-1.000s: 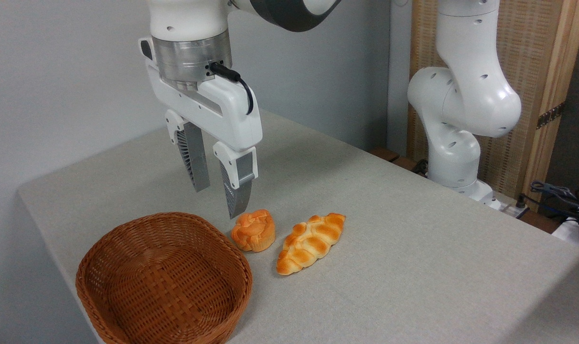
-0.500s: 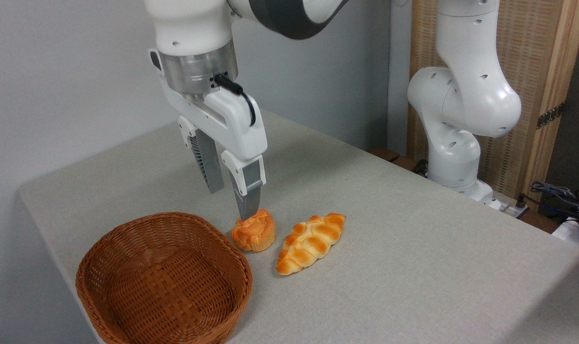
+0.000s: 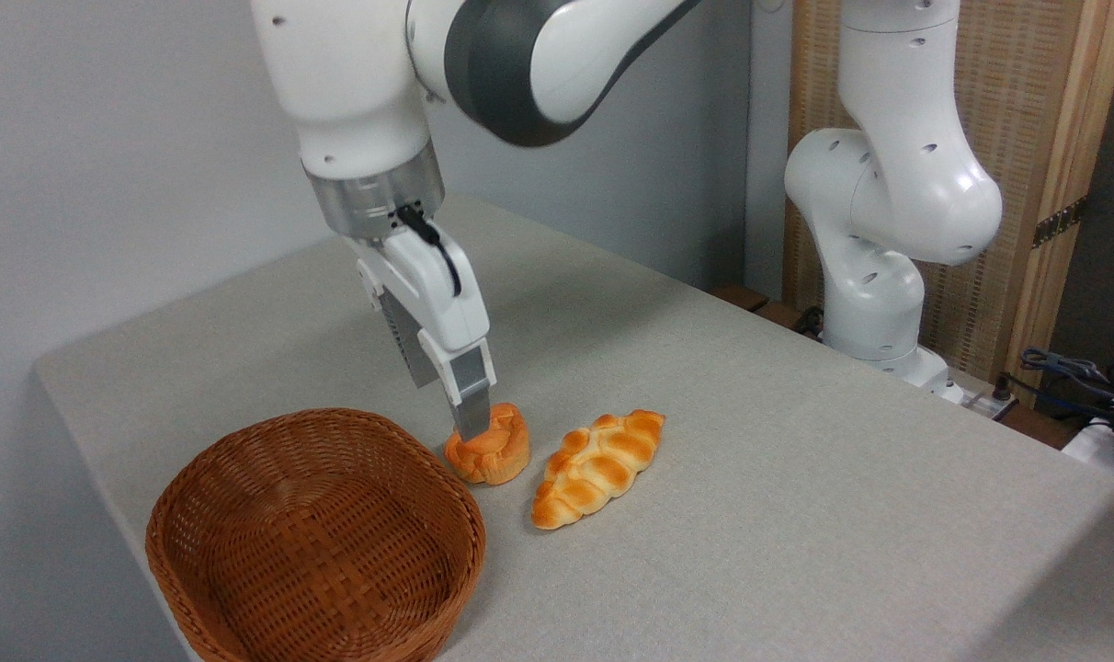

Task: Put bread into the basket
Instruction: 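Lower the gripper fingers around the round bun and close on it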

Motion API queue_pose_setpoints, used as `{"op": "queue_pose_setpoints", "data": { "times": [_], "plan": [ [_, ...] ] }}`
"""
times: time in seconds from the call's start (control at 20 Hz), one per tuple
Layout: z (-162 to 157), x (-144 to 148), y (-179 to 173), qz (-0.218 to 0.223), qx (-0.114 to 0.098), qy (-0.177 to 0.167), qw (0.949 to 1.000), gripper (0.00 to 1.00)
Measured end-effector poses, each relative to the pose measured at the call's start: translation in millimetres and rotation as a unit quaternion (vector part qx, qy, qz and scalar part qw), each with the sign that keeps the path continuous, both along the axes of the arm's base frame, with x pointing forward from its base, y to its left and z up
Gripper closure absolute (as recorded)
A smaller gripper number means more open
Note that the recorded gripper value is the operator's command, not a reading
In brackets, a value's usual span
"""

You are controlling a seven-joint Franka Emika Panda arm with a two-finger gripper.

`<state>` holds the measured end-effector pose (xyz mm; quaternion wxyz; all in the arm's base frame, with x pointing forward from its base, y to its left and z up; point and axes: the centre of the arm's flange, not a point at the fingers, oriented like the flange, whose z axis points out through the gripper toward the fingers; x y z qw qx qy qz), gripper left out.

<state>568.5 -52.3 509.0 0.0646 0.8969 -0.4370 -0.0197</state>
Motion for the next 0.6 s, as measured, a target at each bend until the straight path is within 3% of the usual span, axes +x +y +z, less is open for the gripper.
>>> {"op": "queue_pose_setpoints", "data": {
  "times": [0.6],
  "plan": [
    [-43.9,-15.1,-33.2,-0.046,0.0,0.025,0.9986,0.0]
  ]
}}
